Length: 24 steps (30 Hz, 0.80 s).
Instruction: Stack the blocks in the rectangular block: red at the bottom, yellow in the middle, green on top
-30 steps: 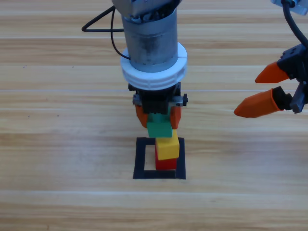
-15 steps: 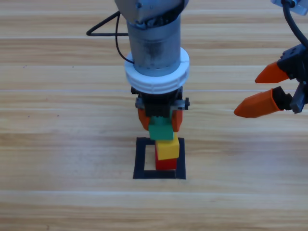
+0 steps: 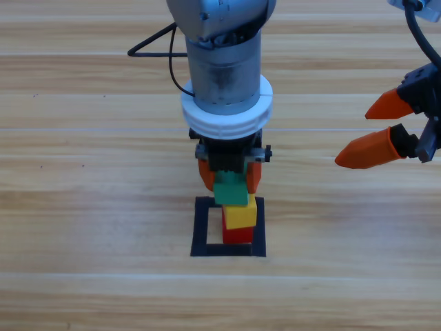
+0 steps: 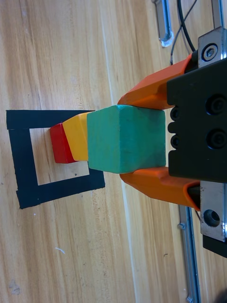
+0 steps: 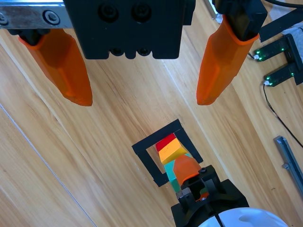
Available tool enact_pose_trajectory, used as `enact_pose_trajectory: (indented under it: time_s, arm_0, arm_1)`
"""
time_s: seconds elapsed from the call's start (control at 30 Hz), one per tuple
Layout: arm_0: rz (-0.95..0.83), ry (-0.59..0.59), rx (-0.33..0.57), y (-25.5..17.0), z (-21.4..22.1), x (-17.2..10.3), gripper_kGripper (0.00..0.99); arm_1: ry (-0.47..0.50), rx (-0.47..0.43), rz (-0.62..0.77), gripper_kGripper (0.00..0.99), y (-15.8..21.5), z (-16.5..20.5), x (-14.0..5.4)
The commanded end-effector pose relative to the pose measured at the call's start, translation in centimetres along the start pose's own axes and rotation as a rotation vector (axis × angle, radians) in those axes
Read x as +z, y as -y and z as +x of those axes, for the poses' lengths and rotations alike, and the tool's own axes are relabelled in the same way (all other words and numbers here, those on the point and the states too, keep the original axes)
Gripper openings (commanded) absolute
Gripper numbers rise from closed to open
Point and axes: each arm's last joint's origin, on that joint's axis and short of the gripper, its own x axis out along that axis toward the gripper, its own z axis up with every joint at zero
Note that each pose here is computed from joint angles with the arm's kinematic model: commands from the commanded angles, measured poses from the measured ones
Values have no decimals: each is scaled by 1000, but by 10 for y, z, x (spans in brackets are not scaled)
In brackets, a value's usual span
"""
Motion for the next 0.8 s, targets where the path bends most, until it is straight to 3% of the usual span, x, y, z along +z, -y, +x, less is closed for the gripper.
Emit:
enact_pose_trajectory:
  time_s: [0.03,0.8]
  arm_0:
    - [31,-28,27,12,18,-3,0]
    - [34,-37,43,16,31,1,2]
  arm_1:
    - [-27,-5,41,969,5,0,-8]
    - [-35,0,42,969,6,3,-9]
